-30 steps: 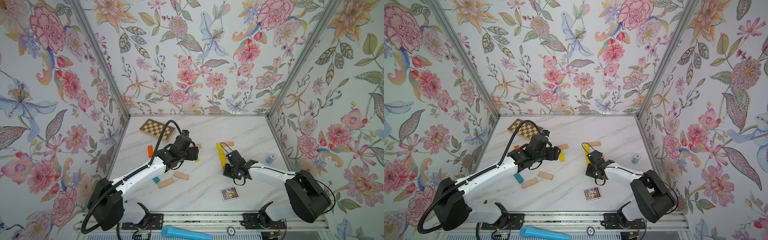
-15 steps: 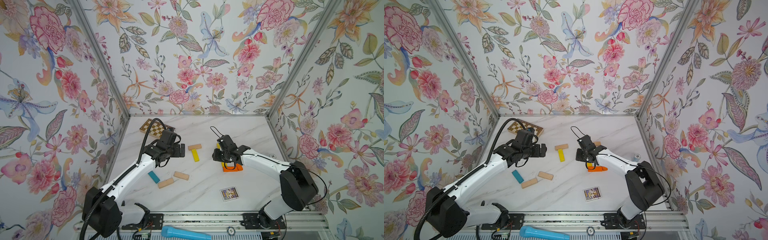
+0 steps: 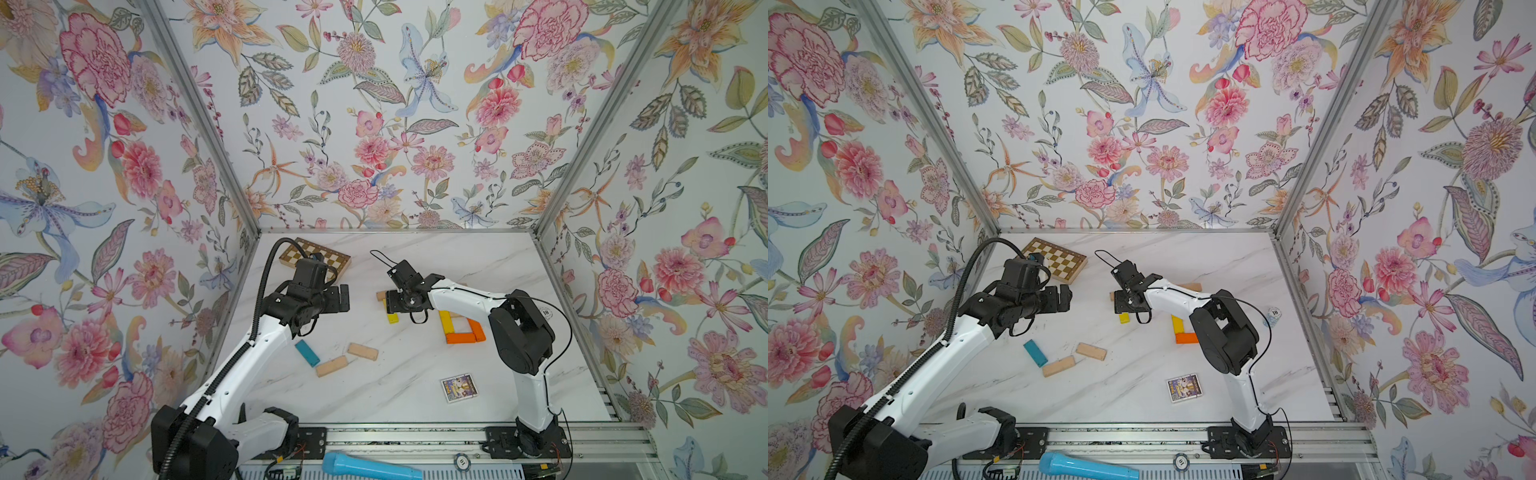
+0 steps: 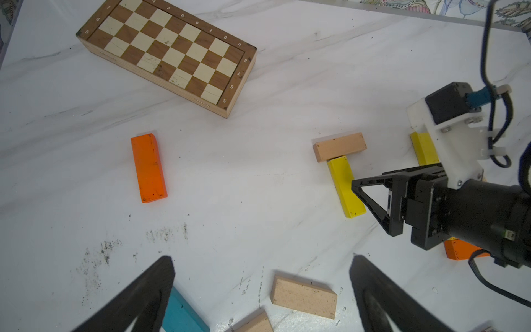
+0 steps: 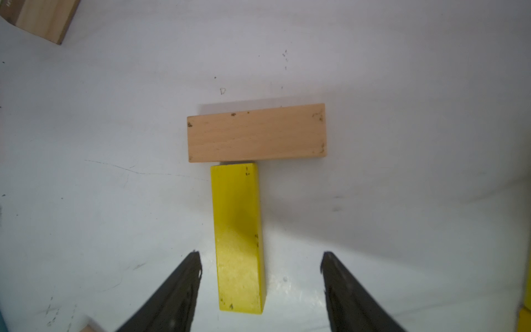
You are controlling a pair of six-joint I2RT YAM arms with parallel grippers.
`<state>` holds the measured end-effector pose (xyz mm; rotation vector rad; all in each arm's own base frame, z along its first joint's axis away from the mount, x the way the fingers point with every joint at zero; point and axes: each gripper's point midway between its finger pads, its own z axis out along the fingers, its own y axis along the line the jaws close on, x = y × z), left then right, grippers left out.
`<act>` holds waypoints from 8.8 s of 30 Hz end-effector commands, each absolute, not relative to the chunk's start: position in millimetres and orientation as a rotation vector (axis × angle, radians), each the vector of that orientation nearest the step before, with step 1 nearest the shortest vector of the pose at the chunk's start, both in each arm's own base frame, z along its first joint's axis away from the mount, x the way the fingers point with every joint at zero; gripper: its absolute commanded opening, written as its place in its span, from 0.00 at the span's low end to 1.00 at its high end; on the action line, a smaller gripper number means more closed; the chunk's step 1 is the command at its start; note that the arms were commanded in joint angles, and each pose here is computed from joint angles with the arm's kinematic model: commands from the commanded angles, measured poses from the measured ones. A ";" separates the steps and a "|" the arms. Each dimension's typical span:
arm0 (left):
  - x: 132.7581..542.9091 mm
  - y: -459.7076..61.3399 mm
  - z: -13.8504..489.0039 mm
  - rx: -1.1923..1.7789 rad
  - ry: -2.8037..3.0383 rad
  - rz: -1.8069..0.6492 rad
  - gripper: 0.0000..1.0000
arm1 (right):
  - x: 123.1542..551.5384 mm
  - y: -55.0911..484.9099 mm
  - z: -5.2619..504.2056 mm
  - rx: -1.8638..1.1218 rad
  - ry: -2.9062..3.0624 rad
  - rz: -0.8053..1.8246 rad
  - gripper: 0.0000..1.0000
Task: Assemble the number 6 with building blocks
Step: Assemble the building block at the center of the board.
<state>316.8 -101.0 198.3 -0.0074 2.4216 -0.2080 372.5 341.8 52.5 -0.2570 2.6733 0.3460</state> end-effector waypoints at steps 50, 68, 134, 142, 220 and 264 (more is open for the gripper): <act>324.2 -35.4 179.6 -0.214 2.337 -0.078 0.99 | 382.1 412.2 35.6 -0.272 2.703 0.336 0.51; 305.5 -99.2 124.0 -0.113 2.544 -0.275 0.75 | 401.7 344.5 120.8 -0.104 2.564 0.542 0.44; 347.0 -200.5 75.7 0.065 2.666 -0.366 0.24 | 436.9 283.6 55.0 0.059 2.649 0.686 0.40; 368.7 -158.5 81.8 -0.106 2.633 -0.356 0.37 | 446.4 287.3 42.7 0.158 2.644 0.696 0.39; 446.9 -194.3 19.5 -0.105 2.681 -0.442 0.22 | 420.6 318.0 21.2 0.225 2.700 0.784 0.22; 386.3 -200.8 30.0 0.286 2.727 -0.152 0.47 | 410.5 255.7 108.9 0.124 2.494 0.718 0.36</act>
